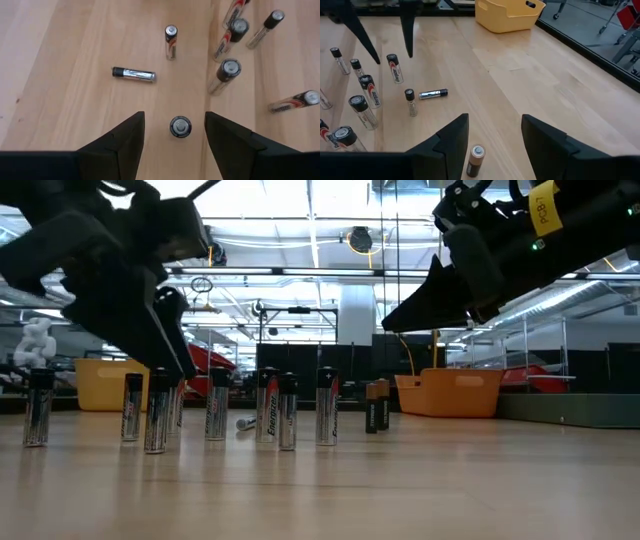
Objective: Sort batteries
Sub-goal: Put the silver battery into the yellow bin
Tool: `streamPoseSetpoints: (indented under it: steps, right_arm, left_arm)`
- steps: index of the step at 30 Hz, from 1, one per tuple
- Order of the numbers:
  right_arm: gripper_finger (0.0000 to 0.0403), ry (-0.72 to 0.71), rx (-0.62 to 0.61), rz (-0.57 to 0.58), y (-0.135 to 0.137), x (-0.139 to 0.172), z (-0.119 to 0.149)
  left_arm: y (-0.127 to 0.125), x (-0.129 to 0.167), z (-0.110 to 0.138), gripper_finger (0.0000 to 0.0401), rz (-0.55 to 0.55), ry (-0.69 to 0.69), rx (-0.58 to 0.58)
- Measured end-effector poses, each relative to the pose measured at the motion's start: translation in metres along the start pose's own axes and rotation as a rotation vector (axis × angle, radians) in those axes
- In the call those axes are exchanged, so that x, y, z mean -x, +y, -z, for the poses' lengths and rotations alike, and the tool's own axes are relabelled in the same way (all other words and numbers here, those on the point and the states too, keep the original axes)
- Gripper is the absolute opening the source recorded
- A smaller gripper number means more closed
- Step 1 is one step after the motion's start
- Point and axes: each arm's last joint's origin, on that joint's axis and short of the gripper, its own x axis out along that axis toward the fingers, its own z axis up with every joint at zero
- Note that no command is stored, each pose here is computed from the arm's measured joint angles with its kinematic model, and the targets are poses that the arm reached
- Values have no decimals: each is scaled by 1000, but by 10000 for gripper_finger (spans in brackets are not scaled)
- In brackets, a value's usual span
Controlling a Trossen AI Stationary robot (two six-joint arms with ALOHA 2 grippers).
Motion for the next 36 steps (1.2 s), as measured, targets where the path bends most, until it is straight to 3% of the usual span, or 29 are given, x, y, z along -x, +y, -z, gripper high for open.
streamPoseSetpoints:
  steps: [8, 11, 14, 21, 27, 31, 36]
  right_arm:
    - [173, 18, 21, 6, -1, 0, 2]
    - [173, 17, 21, 9, -1, 0, 2]
    - [173, 17, 20, 10, -1, 0, 2]
    - [173, 17, 19, 10, -1, 0, 2]
    - [173, 19, 21, 11, -1, 0, 2]
    - [173, 24, 22, 13, -1, 0, 3]
    - [173, 40, 17, 19, -2, 0, 5]
  left_arm:
    - [-2, -12, 4, 205, -16, 22, -11]
    - [-2, -13, 4, 154, -13, 17, -31]
    - [-3, -13, 3, 61, -8, 6, -32]
    - [8, -7, 1, 54, -60, 19, -31]
    - [48, 37, -9, 54, -295, -22, 0]
    - [83, 71, -8, 54, -537, -79, 116]
    - [121, 98, 5, 54, -722, -17, 251]
